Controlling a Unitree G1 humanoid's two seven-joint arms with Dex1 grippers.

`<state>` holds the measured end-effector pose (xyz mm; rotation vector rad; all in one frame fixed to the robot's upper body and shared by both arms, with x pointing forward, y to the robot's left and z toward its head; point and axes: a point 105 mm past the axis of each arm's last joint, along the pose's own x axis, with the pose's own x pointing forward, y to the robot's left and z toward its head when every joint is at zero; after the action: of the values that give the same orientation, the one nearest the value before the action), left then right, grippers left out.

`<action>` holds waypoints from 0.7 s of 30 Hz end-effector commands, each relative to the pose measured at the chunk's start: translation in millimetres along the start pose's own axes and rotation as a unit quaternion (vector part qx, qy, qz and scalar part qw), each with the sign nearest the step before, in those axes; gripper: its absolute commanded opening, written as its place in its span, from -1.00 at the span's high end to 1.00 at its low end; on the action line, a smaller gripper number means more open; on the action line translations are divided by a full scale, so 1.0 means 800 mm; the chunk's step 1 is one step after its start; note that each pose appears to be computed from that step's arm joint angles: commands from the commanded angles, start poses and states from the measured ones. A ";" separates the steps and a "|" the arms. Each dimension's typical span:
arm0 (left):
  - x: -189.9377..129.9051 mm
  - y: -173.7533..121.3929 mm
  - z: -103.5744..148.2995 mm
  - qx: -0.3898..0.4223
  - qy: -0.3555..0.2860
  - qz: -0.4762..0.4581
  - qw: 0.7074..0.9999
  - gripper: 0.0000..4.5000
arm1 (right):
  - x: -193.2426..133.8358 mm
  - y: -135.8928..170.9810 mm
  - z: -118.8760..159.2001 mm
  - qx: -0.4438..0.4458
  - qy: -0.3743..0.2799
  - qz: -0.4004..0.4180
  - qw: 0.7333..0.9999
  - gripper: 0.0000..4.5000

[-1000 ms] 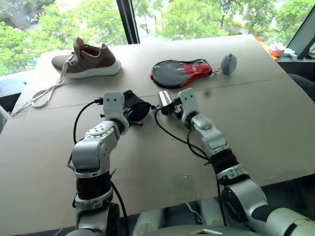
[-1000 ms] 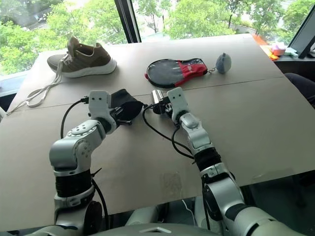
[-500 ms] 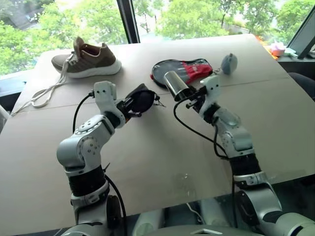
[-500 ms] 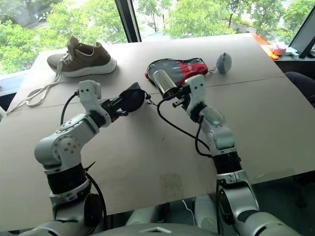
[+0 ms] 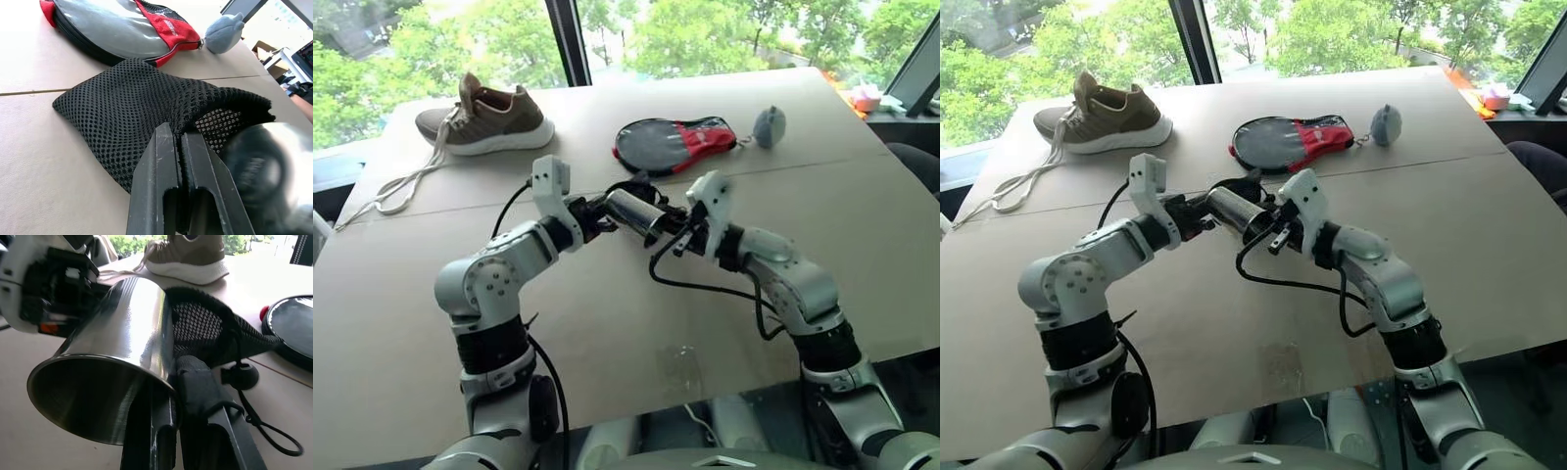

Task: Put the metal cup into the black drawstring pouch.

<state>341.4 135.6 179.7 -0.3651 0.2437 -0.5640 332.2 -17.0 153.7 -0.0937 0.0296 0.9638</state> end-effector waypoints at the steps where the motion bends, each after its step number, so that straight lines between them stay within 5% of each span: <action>1: -0.007 -0.041 0.001 0.020 0.004 -0.081 0.997 1.00 | 0.002 -0.009 0.004 0.008 0.000 -0.036 0.999 0.97; 6: -0.015 -0.061 -0.008 0.020 0.019 -0.127 0.992 1.00 | 0.006 -0.021 -0.001 -0.018 0.008 -0.072 0.997 0.97; 9: -0.016 -0.064 -0.019 0.017 0.037 -0.135 0.990 1.00 | 0.014 -0.022 0.031 -0.043 -0.056 -0.095 0.993 0.97; 13: -0.014 -0.059 -0.029 0.014 0.045 -0.131 0.990 1.00 | 0.019 -0.020 0.064 0.134 -0.157 -0.103 0.973 0.97; 18: -0.013 -0.059 -0.036 0.015 0.048 -0.138 0.989 1.00 | 0.015 -0.012 0.072 0.347 -0.214 -0.046 0.912 0.97; 21: -0.010 -0.074 -0.027 0.017 0.034 -0.174 0.984 1.00 | 0.016 -0.014 0.052 0.332 -0.184 -0.055 0.924 0.97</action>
<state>306.6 101.6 179.3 -0.3511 0.2443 -0.8316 352.8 -14.5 174.0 0.6939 0.0954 0.7702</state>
